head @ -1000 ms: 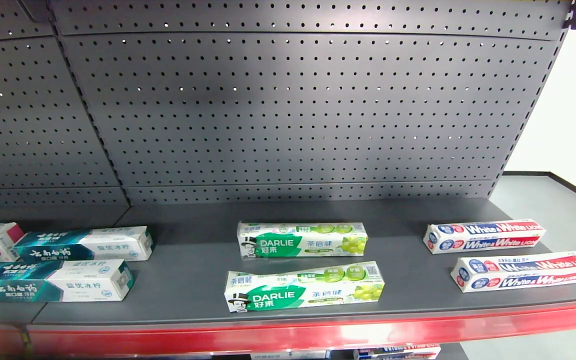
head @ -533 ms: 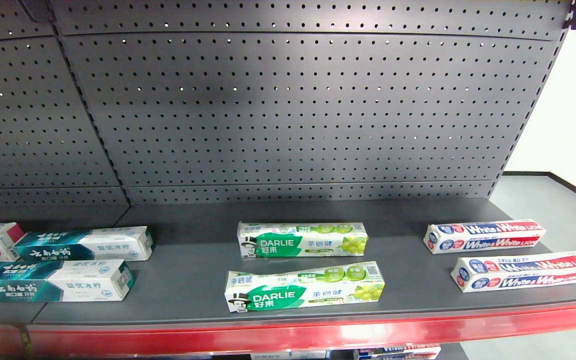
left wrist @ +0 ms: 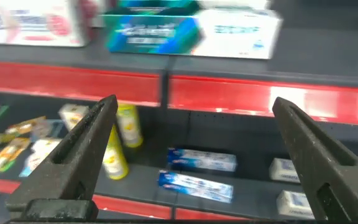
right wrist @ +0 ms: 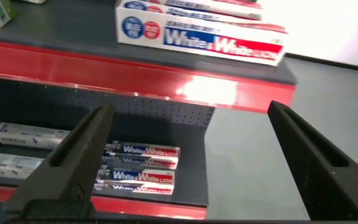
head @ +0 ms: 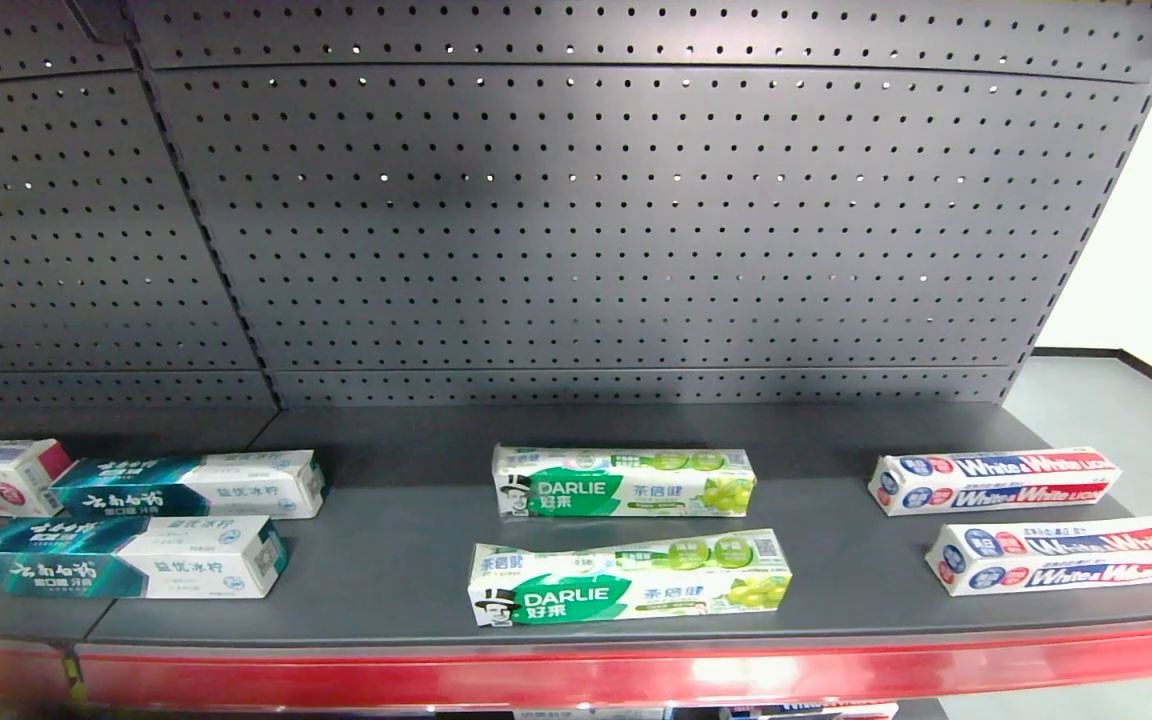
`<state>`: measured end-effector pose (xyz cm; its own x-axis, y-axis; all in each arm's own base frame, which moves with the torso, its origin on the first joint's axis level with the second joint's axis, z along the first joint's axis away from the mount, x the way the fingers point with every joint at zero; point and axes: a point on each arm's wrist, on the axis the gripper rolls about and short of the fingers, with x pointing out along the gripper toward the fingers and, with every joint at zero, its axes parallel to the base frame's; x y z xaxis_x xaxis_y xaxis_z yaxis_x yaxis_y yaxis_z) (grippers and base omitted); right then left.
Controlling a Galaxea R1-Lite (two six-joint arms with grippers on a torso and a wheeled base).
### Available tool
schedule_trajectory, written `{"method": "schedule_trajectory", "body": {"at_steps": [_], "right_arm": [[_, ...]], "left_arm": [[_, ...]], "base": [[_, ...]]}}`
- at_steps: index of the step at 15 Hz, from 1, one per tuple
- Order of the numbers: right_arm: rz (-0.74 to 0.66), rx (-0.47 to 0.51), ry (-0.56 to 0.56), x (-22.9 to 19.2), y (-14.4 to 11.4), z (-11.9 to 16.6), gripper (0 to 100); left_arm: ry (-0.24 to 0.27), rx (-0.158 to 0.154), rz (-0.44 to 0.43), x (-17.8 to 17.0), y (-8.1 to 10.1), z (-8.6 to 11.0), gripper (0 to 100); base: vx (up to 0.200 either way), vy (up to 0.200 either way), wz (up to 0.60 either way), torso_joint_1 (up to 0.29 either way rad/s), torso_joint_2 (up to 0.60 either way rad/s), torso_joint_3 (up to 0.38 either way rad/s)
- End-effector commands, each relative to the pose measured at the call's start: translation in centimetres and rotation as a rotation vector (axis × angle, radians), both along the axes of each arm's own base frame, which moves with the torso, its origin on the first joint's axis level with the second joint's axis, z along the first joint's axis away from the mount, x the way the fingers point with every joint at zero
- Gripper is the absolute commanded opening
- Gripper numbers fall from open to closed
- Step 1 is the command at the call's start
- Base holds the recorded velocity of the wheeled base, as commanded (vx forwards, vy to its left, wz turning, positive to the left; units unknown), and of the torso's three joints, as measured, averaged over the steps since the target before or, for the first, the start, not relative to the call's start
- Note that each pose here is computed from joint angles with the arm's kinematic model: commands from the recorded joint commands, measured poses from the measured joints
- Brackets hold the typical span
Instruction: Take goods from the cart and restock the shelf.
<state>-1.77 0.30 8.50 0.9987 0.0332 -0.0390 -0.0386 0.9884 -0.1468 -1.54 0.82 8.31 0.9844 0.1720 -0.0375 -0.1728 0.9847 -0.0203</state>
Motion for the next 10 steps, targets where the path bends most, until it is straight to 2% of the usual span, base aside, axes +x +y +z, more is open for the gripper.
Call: {"method": "schedule_trajectory", "body": {"at_steps": [1, 10], "right_arm": [[0.001, -0.001, 0.002, 0.03, 0.00, 0.04, 100], [0.004, -0.001, 0.002, 0.03, 0.01, 0.04, 100]], "left_arm": [[0.004, 0.001, -0.001, 0.02, 0.00, 0.00, 100], [0.005, 0.000, -0.002, 0.04, 0.00, 0.00, 100]], "base": [[0.000, 0.000, 0.00, 0.000, 0.00, 0.000], [0.000, 0.000, 0.00, 0.000, 0.00, 0.000]]}}
